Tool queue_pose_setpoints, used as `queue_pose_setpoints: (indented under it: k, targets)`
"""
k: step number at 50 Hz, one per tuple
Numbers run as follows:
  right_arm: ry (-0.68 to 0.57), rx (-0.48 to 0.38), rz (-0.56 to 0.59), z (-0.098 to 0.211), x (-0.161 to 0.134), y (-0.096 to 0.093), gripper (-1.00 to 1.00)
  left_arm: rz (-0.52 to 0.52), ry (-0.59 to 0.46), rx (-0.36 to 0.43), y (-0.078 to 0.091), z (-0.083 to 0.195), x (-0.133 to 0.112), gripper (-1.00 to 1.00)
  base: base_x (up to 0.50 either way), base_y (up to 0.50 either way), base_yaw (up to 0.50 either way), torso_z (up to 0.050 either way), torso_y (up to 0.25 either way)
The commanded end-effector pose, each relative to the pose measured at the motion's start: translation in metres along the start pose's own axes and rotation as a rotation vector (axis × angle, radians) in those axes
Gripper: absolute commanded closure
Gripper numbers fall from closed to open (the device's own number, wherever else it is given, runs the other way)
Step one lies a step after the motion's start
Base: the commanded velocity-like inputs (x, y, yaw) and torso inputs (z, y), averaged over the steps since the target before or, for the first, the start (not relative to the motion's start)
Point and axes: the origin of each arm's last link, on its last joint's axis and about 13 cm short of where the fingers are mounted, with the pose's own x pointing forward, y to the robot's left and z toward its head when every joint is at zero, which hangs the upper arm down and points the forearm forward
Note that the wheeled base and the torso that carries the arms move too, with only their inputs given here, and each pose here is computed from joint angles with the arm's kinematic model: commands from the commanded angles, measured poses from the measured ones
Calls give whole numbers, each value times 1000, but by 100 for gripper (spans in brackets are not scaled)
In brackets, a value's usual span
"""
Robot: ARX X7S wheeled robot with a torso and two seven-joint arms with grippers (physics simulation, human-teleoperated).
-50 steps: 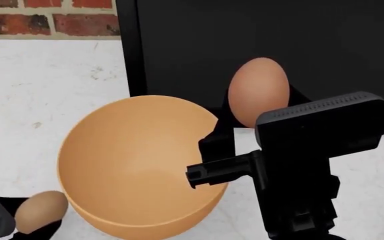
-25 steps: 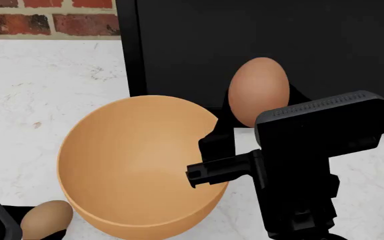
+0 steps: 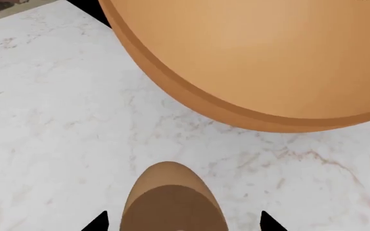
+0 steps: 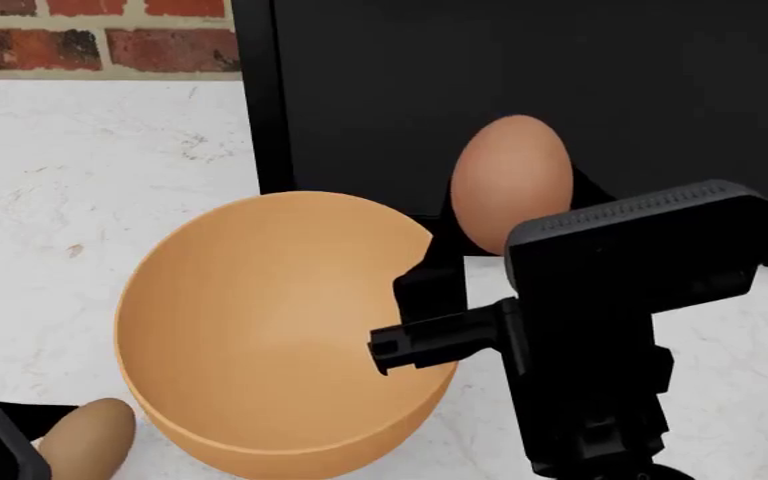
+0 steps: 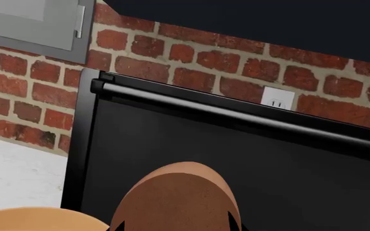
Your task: Place the eggs and milk next to the bowl.
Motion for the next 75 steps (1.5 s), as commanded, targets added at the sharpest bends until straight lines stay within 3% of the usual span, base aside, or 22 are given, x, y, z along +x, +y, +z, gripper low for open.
queue_pose_setpoints:
  k: [1,20,48,62,75]
  targets:
    - [-6,-14,4,1,1,-1,100,-10,29,-6,-3,-5,1,-100,0,0,0,0,0]
    - [-14,-10,7,2,0,-1,100,12,-32,28,2,18,-10,-100,0,0,0,0,0]
    - [-26,-9,-3,4,-2,-3,100,34,-197,46,-3,56,-48,-100,0,0,0,0,0]
    - [-27,-14,-4,8,-4,-3,100,83,-275,14,-4,60,-61,-100,0,0,0,0,0]
    - [-4,-14,-4,13,-15,-8,100,219,-392,-54,0,64,-65,-100,0,0,0,0,0]
